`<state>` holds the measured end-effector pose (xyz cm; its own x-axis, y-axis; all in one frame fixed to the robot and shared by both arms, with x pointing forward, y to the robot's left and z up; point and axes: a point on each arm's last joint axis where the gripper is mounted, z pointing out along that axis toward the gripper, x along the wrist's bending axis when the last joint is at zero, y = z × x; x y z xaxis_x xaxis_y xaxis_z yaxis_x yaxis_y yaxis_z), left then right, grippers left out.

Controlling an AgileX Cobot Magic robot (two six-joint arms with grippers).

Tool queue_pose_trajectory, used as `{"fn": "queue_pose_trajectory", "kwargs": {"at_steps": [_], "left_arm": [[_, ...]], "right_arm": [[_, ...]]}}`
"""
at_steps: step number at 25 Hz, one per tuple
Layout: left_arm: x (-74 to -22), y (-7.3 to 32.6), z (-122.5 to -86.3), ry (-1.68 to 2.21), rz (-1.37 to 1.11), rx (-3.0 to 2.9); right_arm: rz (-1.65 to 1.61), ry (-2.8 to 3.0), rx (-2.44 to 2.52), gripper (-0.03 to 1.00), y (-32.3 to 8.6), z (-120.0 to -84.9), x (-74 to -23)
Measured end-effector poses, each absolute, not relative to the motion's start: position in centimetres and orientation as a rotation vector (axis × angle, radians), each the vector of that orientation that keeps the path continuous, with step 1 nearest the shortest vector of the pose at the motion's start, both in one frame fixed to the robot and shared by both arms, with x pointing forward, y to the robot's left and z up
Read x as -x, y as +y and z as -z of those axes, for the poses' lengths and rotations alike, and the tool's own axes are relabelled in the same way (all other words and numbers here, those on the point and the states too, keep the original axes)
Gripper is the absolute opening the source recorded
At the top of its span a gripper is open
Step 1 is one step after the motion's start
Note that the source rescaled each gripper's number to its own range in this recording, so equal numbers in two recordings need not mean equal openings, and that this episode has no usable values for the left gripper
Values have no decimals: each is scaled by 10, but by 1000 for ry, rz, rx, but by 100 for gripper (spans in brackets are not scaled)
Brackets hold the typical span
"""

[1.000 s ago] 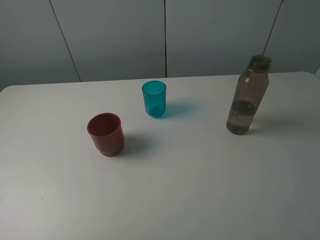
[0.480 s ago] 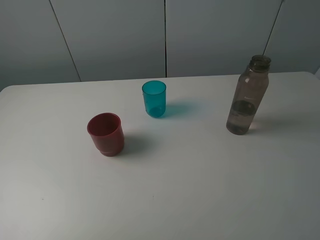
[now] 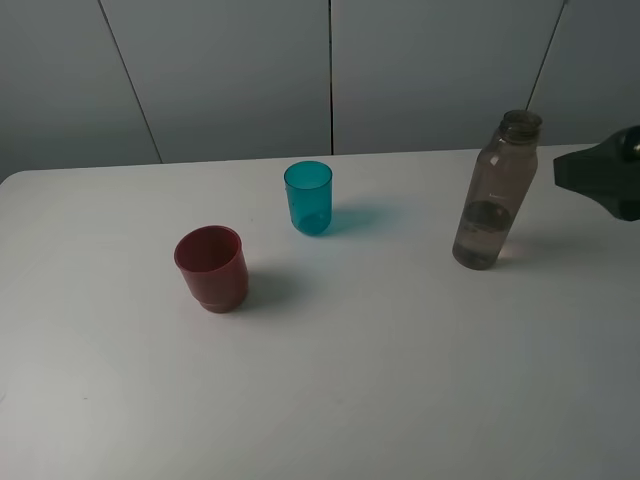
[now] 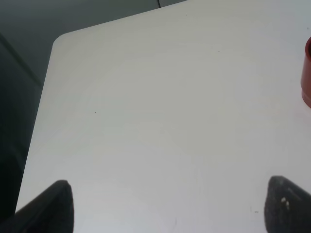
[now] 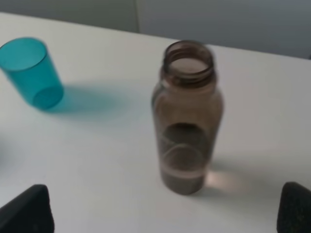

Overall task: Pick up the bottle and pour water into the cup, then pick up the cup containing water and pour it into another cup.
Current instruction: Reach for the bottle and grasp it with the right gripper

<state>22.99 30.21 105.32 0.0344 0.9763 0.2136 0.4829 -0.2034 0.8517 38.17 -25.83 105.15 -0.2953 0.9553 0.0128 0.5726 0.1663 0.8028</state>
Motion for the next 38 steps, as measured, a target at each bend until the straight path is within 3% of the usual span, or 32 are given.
{"fn": "queue_pose_trajectory", "kwargs": {"at_steps": [8,24,38], "left_arm": [[-230,302,-1053,1481,-1105,-1741],[-230,302,-1053,1478,-1106,-1745],[-230,302,-1053,1478,-1106,-1745]], "right_arm": [[-872,2077,-1499,100,-244,-988,-406],[-729,2052,-1673,100,-238,-902,-447],[-881,1805,-1537,100,-250,-892,-440]]}}
